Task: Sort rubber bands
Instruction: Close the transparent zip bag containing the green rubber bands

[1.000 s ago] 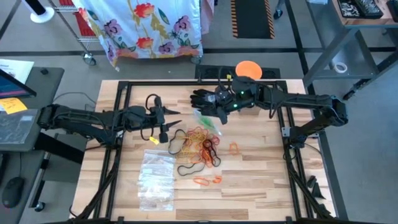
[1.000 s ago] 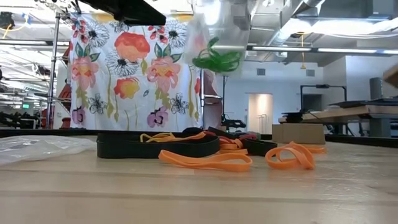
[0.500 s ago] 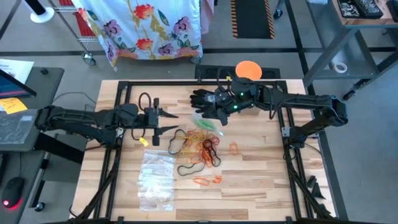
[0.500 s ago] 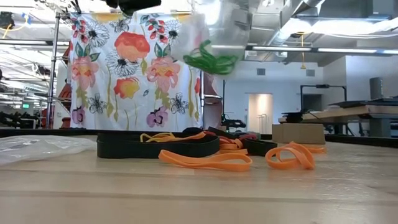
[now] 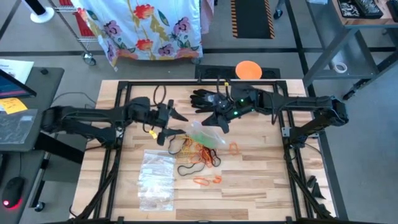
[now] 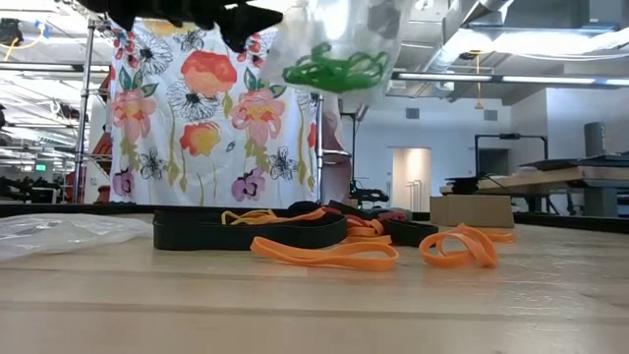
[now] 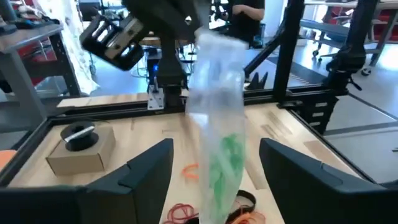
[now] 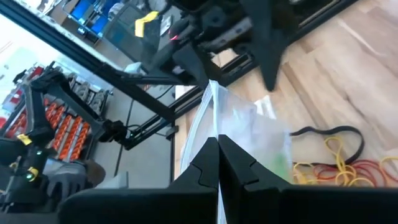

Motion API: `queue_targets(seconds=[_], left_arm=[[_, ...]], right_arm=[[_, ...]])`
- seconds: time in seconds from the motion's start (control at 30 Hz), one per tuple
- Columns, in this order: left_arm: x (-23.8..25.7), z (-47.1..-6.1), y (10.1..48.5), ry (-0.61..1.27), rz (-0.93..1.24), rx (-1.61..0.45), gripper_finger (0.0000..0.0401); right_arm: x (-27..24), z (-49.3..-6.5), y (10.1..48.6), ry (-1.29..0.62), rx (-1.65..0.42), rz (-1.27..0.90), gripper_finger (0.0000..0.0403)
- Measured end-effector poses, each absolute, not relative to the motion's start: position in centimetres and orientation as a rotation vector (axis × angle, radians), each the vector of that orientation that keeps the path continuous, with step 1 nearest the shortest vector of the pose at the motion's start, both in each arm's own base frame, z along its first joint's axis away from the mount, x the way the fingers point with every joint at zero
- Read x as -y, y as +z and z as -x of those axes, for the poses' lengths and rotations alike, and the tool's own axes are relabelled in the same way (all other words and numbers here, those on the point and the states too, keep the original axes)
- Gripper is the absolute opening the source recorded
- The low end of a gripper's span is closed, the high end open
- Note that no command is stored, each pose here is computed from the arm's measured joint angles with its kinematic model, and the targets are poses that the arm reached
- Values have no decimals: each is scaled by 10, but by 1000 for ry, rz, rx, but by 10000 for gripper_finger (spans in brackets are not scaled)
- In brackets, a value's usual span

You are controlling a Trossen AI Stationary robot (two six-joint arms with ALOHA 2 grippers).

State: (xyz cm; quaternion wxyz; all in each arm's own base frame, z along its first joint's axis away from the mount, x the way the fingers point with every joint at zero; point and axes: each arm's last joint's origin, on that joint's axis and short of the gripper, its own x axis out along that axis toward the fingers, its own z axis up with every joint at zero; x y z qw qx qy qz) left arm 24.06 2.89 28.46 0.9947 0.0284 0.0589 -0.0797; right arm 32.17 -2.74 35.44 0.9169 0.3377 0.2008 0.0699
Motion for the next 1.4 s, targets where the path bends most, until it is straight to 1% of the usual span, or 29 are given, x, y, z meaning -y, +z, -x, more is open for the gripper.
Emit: queue_targets(seconds=[0.13,0.3,0.6,0.8,0.87,0.97,1.07,1.13,1.23,1.27,1.3,1.4], left_arm=[[-31,-247,282,-125,-67,-108,239],[-32,-250,290,-98,-81,-34,239],[-25,-274,296,-190,-108,-42,239],[-22,-277,303,-262,-101,-42,239],[-22,-278,303,-269,-97,-50,232],[-22,-278,304,-270,-83,-48,202],[-22,-278,305,-269,-84,-34,155],[-22,-278,305,-265,-85,-30,116],[-22,-278,306,-264,-87,-23,40],[-22,-278,306,-264,-88,-22,21],[-22,-278,306,-264,-87,-22,12],[-20,-278,306,-270,-87,-21,5]], right_arm=[[23,-322,354,158,-418,-692,0],[17,-322,354,173,-428,-691,0],[10,-323,354,192,-435,-687,0],[8,-323,354,197,-437,-687,0],[8,-323,354,197,-437,-687,0],[8,-323,354,197,-437,-686,0],[9,-323,354,195,-436,-686,0],[9,-323,354,196,-436,-686,0],[9,-323,354,196,-436,-686,0],[9,-323,354,196,-436,-685,0],[9,-323,354,197,-435,-681,0],[8,-322,353,217,-445,-623,7]])
